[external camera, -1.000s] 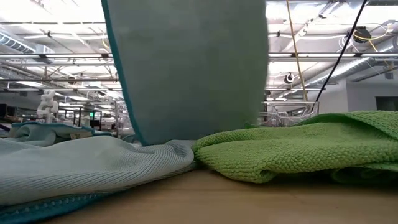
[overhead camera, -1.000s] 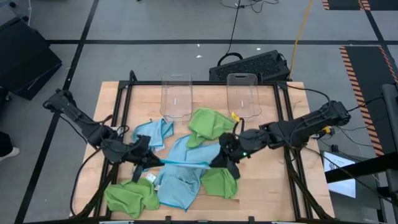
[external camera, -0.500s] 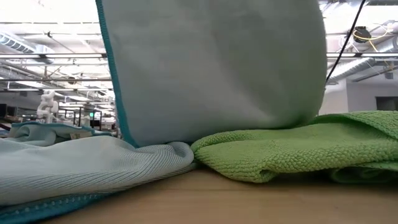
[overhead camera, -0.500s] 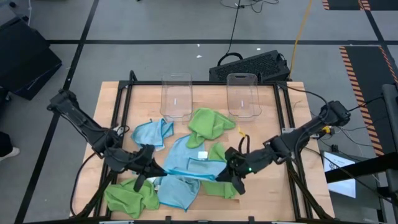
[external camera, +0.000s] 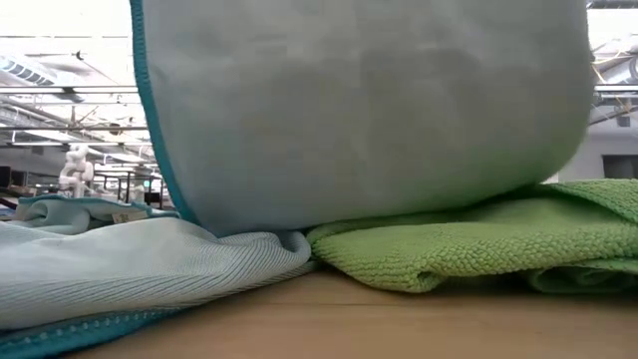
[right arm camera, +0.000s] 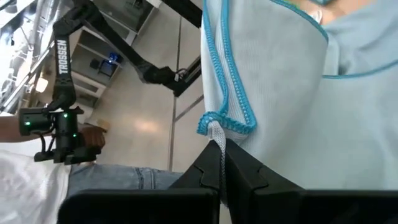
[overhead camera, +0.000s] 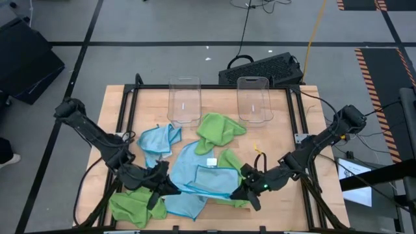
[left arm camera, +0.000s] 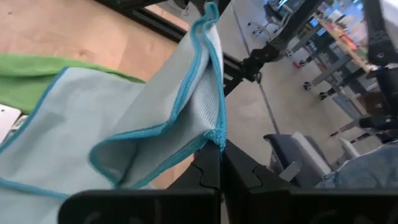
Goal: Fold microfiber towels
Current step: Fold the right blue microfiber towel
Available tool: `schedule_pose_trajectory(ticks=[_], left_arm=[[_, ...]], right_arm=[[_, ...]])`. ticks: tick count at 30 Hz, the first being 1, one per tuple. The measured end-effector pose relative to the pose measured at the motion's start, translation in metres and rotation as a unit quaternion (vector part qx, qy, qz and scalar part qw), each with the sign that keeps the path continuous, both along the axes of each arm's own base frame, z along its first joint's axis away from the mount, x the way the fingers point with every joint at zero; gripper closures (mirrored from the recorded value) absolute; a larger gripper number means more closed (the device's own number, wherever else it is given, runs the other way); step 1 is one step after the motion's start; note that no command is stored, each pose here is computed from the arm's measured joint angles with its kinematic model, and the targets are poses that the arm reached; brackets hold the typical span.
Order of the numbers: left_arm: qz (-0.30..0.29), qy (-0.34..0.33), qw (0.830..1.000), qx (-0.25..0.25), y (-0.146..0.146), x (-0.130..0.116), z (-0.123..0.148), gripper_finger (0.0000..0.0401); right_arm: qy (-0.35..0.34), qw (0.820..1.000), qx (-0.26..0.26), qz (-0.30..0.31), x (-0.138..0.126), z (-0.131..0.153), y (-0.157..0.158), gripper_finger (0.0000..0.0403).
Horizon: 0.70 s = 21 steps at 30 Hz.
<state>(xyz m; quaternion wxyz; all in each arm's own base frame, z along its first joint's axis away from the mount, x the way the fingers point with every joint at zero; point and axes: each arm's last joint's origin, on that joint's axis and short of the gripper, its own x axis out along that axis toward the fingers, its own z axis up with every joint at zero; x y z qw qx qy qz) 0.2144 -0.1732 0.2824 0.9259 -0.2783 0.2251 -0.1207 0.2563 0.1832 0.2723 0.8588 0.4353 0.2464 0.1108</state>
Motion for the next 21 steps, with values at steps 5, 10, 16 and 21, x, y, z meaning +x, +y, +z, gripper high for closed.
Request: schedule_pose_trajectory(ticks=[5, 10, 16, 21], left_arm=[[0.001, 0.009, 1.000, 0.011, -0.003, 0.004, -0.007, 0.0401], [0.004, 0.017, 1.000, 0.020, -0.004, 0.008, -0.013, 0.0400], [0.010, 0.027, 0.999, 0.035, -0.002, 0.009, -0.017, 0.0400], [0.014, 0.033, 0.998, 0.043, 0.000, 0.010, -0.018, 0.0400]], right_arm=[[0.014, 1.000, 0.002, 0.000, -0.004, -0.008, 0.001, 0.0403], [0.015, 1.000, 0.002, 0.003, -0.004, -0.009, 0.002, 0.0403], [0.022, 1.000, -0.009, 0.004, -0.005, -0.011, 0.001, 0.0403], [0.033, 0.999, -0.021, -0.001, -0.004, -0.013, -0.002, 0.0403]])
